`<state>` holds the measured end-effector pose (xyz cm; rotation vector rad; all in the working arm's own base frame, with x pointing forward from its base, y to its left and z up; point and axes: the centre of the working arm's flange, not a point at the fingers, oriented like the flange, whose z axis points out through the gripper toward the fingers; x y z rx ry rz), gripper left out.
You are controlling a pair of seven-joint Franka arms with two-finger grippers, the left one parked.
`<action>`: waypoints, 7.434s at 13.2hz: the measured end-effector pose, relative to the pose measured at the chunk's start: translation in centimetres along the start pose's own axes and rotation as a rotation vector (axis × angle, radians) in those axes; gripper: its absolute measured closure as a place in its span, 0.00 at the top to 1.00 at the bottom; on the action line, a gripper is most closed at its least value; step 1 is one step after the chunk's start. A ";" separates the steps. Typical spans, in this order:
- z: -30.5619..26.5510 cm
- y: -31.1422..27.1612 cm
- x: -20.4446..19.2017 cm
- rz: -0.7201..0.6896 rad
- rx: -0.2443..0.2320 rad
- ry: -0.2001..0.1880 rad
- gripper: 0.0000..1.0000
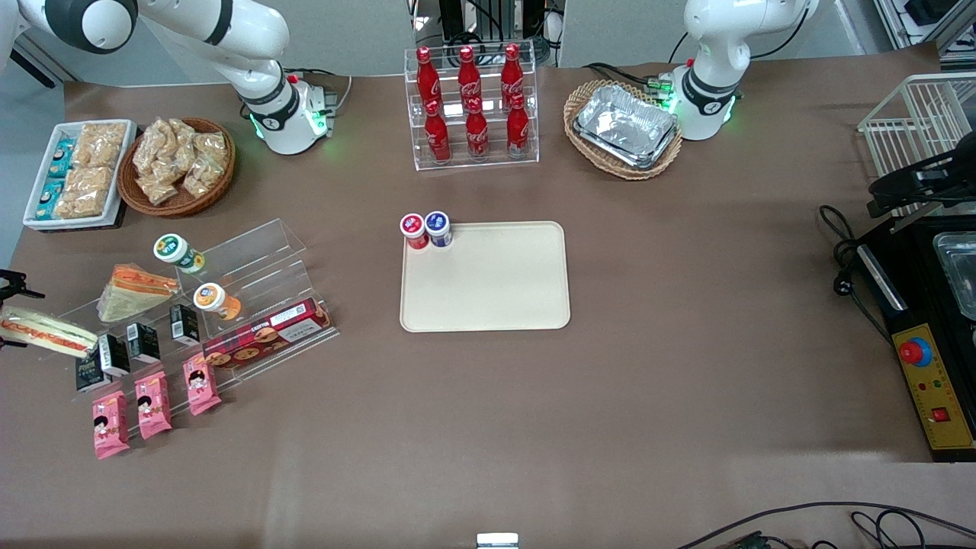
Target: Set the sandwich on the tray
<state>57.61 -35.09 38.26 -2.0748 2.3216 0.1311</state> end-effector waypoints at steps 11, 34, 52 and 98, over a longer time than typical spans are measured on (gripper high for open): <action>0.8 0.2 0.9 -0.026 0.010 0.012 0.58; -12.6 -4.6 -27.6 -0.627 0.176 -0.028 0.19; 11.1 6.1 -71.9 -0.637 -0.081 -0.024 0.19; -18.0 1.3 -30.0 -1.373 -0.001 0.038 1.00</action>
